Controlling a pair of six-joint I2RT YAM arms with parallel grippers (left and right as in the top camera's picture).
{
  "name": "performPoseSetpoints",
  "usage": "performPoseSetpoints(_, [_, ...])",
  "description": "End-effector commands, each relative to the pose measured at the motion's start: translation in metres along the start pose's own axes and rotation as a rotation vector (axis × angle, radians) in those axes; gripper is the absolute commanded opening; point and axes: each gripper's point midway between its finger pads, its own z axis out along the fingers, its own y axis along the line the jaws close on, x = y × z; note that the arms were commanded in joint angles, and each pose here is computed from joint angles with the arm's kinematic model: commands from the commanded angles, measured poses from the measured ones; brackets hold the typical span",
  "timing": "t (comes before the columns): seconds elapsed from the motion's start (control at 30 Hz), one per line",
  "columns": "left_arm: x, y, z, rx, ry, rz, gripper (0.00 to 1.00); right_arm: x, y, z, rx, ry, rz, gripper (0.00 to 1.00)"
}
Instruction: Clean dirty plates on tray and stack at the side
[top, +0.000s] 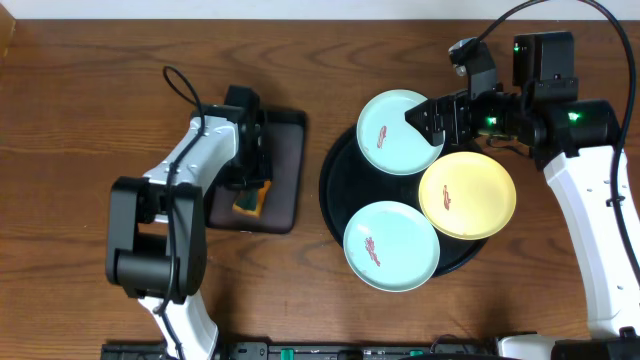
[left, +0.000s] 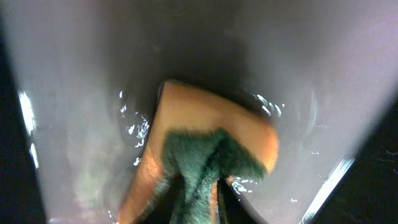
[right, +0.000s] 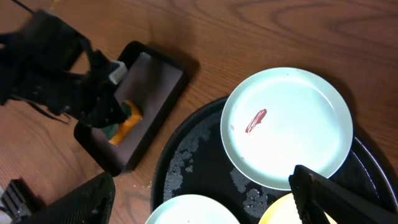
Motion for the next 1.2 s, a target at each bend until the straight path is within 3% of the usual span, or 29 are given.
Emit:
performPoseSetpoints(0.0, [-0.013,-0.013,-0.055,0.072,-0.129,0.01,0.35,-0.01,0.005,-0.009,-0.014,-0.032,-0.005,0.88])
performPoseSetpoints(0.13, [0.005,-0.009,-0.066,0.063,-0.095,0.007,0.41,-0.01,0.005,-0.009,-0.014,-0.031,-0.004,0.88])
performPoseSetpoints(0.33, [0.043,0.003,-0.032,0.024,0.055,0.055,0.41,-0.01,0.005,-0.009,-0.014,-0.031,-0.004,0.88])
performPoseSetpoints(0.57, [0.05,0.009,0.015,0.03,0.022,0.098,0.41,-0.01,0.005,-0.009,-0.014,-0.031,-0.004,0.88])
performPoseSetpoints(0.63, [0.047,0.008,0.022,0.036,-0.005,0.1,0.34,-0.01,0.005,-0.009,-0.014,-0.031,-0.004,0.88])
performPoseSetpoints(0.73, [0.042,0.003,0.022,0.063,-0.027,0.099,0.08,-0.01,0.005,-0.009,-0.014,-0.031,-0.004,0.88])
performPoseSetpoints(0.97, [0.022,-0.013,-0.01,0.136,-0.087,-0.001,0.07,-0.009,0.005,-0.009,-0.014,-0.028,-0.002,0.88])
performPoseSetpoints(1.0, [0.017,-0.015,-0.018,0.142,-0.112,0.002,0.09,-0.009,0.005,-0.009,-0.014,-0.028,-0.002,0.88])
performPoseSetpoints(1.1, [0.008,-0.018,-0.033,0.155,-0.165,0.01,0.34,-0.009,0.005,-0.009,-0.014,-0.028,-0.003,0.88])
performPoseSetpoints(1.17, [0.004,-0.019,-0.039,0.156,-0.193,0.013,0.41,-0.009,0.005,-0.009,-0.014,-0.028,-0.003,0.88])
